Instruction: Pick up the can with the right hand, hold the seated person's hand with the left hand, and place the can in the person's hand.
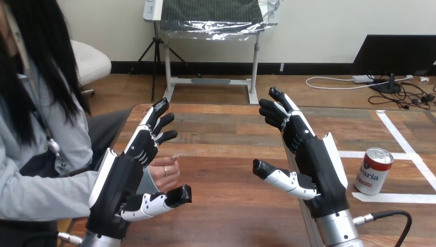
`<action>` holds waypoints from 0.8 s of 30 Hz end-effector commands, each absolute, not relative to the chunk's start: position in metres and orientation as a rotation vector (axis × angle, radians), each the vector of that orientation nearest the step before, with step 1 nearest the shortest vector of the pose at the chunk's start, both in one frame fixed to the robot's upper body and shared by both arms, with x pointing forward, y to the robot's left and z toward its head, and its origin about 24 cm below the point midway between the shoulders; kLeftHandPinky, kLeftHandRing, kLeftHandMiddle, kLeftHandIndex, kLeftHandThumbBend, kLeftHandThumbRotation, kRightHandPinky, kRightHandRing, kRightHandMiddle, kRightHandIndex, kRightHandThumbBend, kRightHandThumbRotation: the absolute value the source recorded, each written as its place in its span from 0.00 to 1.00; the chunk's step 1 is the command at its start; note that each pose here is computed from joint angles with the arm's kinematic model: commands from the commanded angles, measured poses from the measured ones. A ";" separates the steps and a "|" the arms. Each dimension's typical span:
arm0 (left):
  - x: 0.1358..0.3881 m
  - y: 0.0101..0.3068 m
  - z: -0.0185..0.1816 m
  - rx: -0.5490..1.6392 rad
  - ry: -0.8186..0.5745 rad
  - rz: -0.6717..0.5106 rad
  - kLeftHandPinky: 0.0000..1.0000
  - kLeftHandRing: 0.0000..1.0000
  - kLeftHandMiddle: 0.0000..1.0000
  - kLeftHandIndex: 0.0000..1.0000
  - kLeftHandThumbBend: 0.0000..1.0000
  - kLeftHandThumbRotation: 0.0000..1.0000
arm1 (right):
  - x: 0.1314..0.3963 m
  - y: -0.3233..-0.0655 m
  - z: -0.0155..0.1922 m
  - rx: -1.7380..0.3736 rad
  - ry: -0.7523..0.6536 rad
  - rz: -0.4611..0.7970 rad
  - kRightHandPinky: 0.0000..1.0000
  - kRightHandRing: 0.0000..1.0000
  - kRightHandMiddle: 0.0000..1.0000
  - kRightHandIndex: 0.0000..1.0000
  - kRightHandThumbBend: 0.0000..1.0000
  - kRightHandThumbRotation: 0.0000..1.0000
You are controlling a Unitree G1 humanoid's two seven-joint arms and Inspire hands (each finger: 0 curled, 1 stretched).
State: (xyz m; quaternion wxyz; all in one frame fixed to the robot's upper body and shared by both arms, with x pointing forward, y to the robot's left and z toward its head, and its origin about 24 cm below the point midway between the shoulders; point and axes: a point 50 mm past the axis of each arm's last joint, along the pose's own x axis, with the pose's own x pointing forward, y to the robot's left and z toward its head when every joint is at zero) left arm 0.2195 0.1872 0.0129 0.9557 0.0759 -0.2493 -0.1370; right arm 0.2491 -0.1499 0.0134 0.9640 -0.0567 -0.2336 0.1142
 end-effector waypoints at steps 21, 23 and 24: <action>0.227 0.190 0.031 0.139 -0.580 -0.266 0.86 0.94 0.97 0.95 1.00 0.57 | 0.256 -0.146 0.027 -0.096 -0.547 0.215 0.89 0.88 0.89 0.93 1.00 0.54; 0.227 0.190 0.031 0.137 -0.581 -0.267 0.86 0.94 0.97 0.95 1.00 0.57 | 0.256 -0.146 0.027 -0.098 -0.547 0.216 0.89 0.88 0.89 0.93 1.00 0.54; 0.227 0.190 0.031 0.136 -0.581 -0.267 0.86 0.94 0.97 0.95 1.00 0.57 | 0.256 -0.146 0.027 -0.099 -0.547 0.216 0.89 0.88 0.89 0.93 1.00 0.54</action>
